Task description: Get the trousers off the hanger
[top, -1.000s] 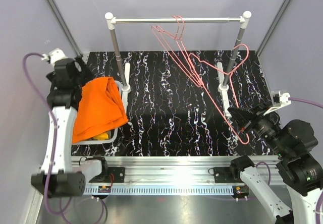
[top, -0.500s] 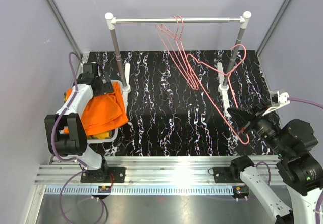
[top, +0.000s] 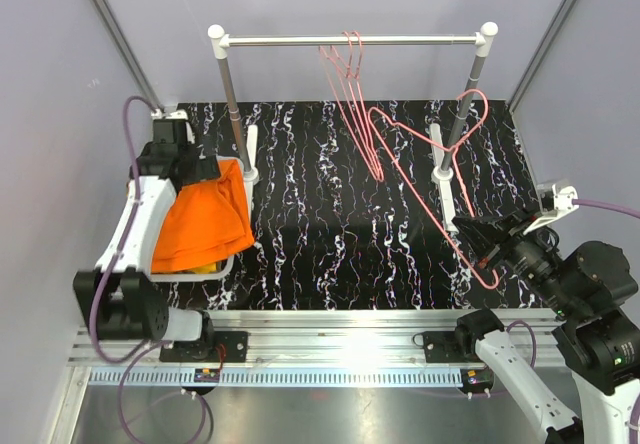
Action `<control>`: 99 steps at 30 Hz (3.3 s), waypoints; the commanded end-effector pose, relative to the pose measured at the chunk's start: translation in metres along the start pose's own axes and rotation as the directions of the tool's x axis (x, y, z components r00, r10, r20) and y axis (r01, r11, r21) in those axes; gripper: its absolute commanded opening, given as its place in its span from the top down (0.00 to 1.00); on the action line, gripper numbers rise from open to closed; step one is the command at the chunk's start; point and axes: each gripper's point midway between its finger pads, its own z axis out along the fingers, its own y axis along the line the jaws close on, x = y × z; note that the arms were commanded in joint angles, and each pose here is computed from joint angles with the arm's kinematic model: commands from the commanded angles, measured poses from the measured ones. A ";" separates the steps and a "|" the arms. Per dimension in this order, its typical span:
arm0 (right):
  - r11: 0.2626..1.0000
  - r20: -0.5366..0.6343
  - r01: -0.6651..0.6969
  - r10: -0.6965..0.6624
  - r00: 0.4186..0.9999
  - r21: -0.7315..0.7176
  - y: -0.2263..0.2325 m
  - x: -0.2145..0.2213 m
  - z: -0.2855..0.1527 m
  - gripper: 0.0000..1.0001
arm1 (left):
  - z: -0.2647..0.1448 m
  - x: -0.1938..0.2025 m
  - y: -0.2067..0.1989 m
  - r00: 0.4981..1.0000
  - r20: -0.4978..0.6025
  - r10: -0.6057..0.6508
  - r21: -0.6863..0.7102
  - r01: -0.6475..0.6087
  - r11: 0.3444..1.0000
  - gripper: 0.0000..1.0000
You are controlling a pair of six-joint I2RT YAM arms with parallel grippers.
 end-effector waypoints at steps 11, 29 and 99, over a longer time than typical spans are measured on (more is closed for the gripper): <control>0.998 0.018 0.005 -0.004 1.000 -0.060 0.012 -0.011 0.005 1.00 | -0.087 0.084 -0.022 0.935 -0.024 -0.355 0.169 0.354 0.920 0.01; 0.997 0.060 -0.006 0.011 0.998 -0.073 0.018 -0.020 -0.003 1.00 | -0.016 0.179 0.043 0.897 0.027 -0.442 -0.308 0.428 0.850 0.01; 0.926 -0.066 0.174 -0.162 0.985 0.335 -0.032 0.010 0.229 0.41 | -0.298 0.043 0.049 0.846 0.525 -0.093 0.177 -0.001 0.984 0.01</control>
